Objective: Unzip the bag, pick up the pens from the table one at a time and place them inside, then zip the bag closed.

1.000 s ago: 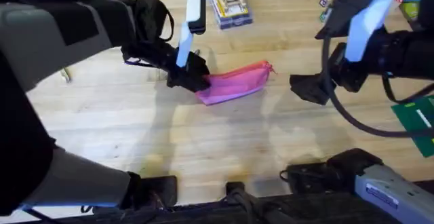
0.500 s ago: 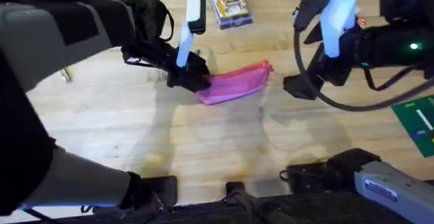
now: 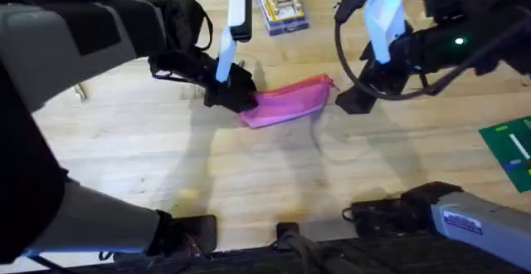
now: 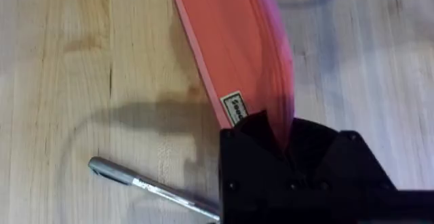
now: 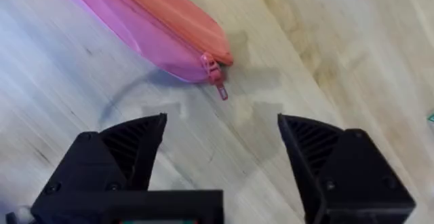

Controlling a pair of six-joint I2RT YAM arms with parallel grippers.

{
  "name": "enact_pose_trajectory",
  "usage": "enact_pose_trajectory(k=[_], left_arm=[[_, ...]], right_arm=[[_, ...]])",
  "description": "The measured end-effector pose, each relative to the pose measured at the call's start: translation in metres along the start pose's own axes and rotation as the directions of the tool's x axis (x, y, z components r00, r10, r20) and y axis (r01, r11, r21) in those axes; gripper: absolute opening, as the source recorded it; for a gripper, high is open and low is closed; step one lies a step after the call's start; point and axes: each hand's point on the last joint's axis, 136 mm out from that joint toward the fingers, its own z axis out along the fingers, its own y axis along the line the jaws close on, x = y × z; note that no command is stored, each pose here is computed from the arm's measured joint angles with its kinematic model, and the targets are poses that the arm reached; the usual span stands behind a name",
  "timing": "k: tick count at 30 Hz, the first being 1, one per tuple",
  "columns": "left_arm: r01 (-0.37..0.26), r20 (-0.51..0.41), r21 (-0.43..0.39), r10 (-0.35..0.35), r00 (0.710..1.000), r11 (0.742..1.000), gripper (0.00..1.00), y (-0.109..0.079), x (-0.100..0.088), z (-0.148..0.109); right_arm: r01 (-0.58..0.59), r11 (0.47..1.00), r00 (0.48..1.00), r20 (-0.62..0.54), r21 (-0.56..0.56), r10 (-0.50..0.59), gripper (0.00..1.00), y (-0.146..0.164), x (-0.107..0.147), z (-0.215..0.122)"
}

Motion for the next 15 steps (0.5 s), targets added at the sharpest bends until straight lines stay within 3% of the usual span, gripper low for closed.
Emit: enact_pose_trajectory(k=[7,15], left_arm=[[0.0,0.0,0.0,0.0,1.0,1.0,0.042,0.0,0.0,0.0],[0.0,0.0,0.0,0.0,1.0,1.0,0.042,0.0,0.0,0.0]], right_arm=[[-0.026,0.998,0.997,-0.07,-0.064,0.021,0.998,-0.002,0.006,0.037],[-0.004,0.999,0.999,-0.045,-0.054,0.001,0.997,-0.007,-0.006,0.052]])
